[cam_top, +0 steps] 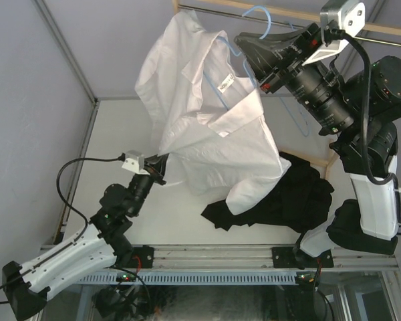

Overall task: Place the shirt on the hanger
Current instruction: Hang the shirt on the hanger.

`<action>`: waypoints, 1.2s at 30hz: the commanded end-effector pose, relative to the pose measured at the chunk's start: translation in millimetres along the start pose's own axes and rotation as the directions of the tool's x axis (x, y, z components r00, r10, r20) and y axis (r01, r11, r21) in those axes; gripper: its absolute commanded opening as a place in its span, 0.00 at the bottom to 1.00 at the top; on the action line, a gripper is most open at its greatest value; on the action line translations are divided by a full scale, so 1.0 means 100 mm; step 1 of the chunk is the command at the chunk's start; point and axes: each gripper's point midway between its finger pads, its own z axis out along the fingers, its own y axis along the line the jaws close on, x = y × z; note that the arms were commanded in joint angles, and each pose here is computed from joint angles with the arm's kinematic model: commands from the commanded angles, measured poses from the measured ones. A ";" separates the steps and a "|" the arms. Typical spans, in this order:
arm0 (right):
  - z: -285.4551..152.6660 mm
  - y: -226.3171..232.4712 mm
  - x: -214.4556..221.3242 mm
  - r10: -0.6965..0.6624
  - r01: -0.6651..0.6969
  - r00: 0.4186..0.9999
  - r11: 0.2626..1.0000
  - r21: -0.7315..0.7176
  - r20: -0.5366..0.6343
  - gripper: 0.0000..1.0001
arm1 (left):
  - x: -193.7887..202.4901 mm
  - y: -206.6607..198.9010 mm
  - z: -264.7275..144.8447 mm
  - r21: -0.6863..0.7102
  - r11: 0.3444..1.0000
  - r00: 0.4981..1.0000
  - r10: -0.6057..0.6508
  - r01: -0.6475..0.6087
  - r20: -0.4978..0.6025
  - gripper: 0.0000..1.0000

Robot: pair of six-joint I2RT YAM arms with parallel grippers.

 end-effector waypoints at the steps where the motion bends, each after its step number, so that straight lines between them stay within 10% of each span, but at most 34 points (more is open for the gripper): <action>1: -0.11 -0.04 -0.49 0.002 -0.001 0.987 1.000 -0.004 0.163 0.00 | 0.81 0.06 -0.12 -0.010 1.000 0.978 -0.012 0.010 -0.210 0.00; 4: -0.06 0.08 -0.31 0.024 -0.017 0.993 0.998 -0.058 0.116 0.00 | 1.02 -0.13 -0.13 0.083 0.995 0.962 -0.032 0.056 -0.270 0.05; 11: -0.11 0.32 0.17 0.032 -0.034 0.999 0.985 -0.172 -0.018 0.00 | 0.86 -0.39 -0.18 0.194 0.970 0.958 -0.091 0.146 -0.271 0.92; 24: -0.58 0.44 0.91 0.004 -0.050 0.981 0.972 -0.230 -0.193 0.00 | -0.34 -0.31 -0.83 0.351 0.935 0.997 0.069 -0.049 -0.042 0.93; 36: -1.17 1.08 1.67 -0.008 -0.191 0.931 0.841 -0.505 -0.365 0.00 | -1.20 -0.62 -1.11 0.561 0.730 0.917 0.362 -0.391 0.168 0.92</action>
